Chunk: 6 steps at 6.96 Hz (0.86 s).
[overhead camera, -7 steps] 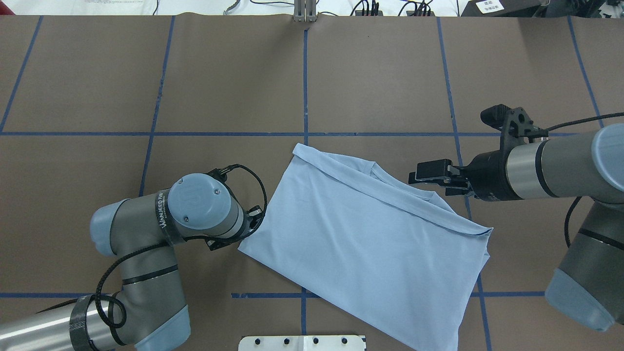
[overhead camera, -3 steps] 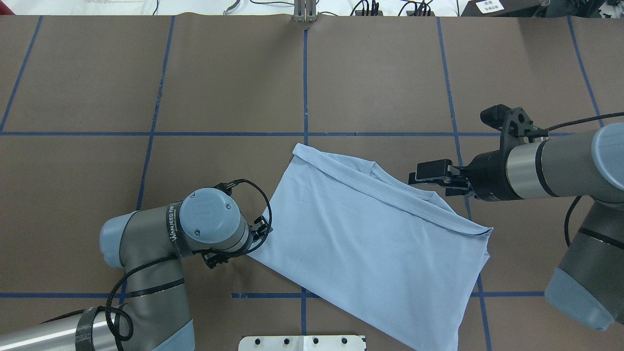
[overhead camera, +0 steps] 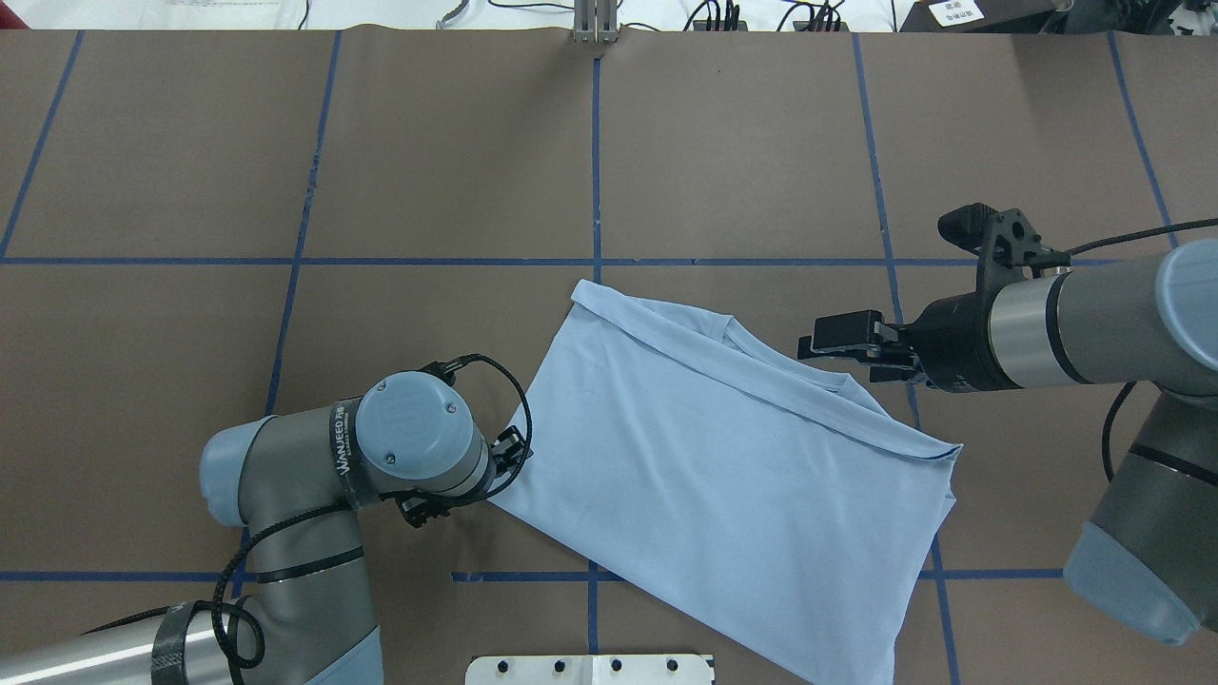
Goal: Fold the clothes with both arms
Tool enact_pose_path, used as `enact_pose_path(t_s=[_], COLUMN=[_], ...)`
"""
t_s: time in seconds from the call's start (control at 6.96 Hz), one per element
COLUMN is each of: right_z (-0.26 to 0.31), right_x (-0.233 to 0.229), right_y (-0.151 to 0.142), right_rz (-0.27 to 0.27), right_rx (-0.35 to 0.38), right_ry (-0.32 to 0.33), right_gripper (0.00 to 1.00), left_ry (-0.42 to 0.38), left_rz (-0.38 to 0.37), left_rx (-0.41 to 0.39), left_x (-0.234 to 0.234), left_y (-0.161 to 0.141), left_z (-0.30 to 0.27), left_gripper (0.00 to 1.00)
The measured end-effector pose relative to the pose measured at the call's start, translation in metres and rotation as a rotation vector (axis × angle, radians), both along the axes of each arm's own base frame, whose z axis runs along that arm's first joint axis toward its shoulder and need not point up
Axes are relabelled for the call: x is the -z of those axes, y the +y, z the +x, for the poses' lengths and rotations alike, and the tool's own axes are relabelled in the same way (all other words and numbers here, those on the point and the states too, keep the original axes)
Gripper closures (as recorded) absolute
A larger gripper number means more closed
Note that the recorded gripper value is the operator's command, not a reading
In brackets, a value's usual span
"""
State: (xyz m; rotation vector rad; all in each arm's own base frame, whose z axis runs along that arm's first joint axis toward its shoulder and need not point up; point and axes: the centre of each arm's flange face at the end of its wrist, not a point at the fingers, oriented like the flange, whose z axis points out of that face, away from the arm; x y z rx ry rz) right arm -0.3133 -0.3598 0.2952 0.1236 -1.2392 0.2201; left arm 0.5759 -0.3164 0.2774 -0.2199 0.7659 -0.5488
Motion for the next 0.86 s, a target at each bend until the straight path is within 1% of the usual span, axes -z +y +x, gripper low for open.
enact_pose_path(t_s=[0.14,0.29,0.86], right_z=[0.0007,0.0017,0.004], right_x=[0.0001,0.0,-0.002], right_y=[-0.0006,-0.0014,-0.0045], right_rz=[0.0,0.0,-0.003], right_rx=[-0.002,-0.004,-0.01], right_ry=[0.0,0.0,0.003], right_gripper=[0.0,0.0,0.0], left_ry=[0.002,0.004,0.019], left_rz=[0.0,0.002,0.008], left_rx=[0.0,0.0,0.007], left_x=[0.0007,0.0021,0.0103], left_y=[0.0001,0.0002,-0.0031], left_z=[0.0,-0.0001,-0.0042], left_gripper=[0.91,1.0,1.0])
